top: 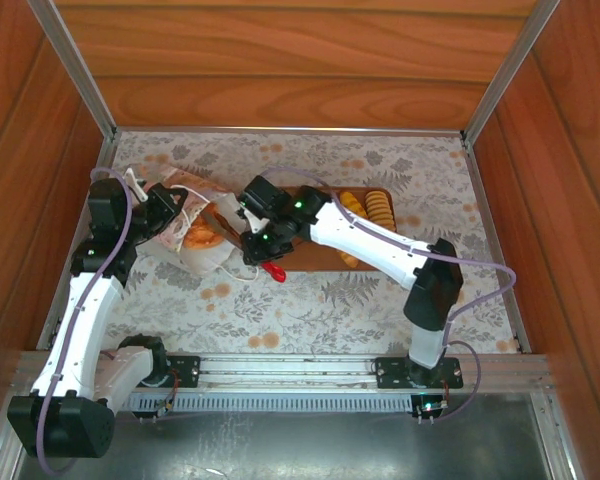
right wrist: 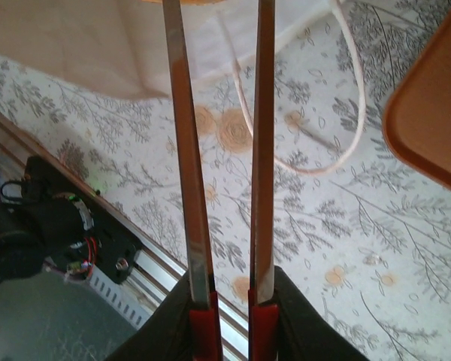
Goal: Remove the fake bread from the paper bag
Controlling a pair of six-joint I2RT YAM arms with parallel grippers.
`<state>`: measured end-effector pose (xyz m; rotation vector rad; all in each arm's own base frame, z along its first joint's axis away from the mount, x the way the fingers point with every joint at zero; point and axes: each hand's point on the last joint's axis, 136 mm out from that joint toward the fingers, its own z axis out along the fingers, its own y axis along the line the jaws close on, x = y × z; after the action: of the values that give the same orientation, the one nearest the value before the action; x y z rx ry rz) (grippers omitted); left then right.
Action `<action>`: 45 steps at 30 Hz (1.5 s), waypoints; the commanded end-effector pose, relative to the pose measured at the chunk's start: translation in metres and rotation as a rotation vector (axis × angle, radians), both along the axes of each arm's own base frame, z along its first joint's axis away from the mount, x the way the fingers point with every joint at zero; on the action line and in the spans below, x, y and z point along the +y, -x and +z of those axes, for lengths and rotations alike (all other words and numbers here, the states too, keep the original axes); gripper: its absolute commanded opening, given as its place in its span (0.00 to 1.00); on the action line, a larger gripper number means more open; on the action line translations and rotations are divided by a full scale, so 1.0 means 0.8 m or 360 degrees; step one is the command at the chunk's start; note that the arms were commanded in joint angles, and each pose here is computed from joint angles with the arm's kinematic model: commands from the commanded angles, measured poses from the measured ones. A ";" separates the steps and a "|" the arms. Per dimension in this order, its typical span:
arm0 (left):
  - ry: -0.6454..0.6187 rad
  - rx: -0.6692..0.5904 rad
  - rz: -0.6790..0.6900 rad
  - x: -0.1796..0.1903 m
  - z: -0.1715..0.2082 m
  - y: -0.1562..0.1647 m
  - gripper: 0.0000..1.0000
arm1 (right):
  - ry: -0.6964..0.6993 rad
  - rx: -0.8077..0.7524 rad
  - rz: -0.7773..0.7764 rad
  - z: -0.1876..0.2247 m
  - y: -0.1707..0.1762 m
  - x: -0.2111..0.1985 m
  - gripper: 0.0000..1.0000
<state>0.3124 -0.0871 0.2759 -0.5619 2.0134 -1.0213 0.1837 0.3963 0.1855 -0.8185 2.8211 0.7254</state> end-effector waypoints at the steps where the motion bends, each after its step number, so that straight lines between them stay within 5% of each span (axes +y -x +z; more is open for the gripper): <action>1: -0.0028 -0.0036 0.0037 0.004 0.006 -0.001 0.00 | 0.0000 -0.0048 0.0077 0.023 0.018 -0.035 0.21; 13: -0.0111 -0.0025 0.0147 0.021 0.007 -0.004 0.00 | 0.0236 -0.0230 0.0173 0.044 0.069 -0.181 0.21; 20: -0.0161 -0.0033 0.0184 0.028 0.013 -0.001 0.00 | 0.0581 -0.0307 0.0182 0.021 0.038 -0.247 0.22; 38: -0.0257 -0.0030 0.0253 0.042 0.013 0.009 0.00 | 0.0641 -0.0420 0.0386 -0.011 -0.061 -0.199 0.22; 45: -0.0266 -0.0052 0.0241 0.042 0.018 0.010 0.00 | 0.0867 -0.0444 0.0294 -0.038 -0.113 -0.206 0.22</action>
<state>0.3051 -0.0536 0.2761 -0.6318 1.9930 -0.7705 0.2514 0.2357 0.1511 -1.1953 2.7603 -0.0824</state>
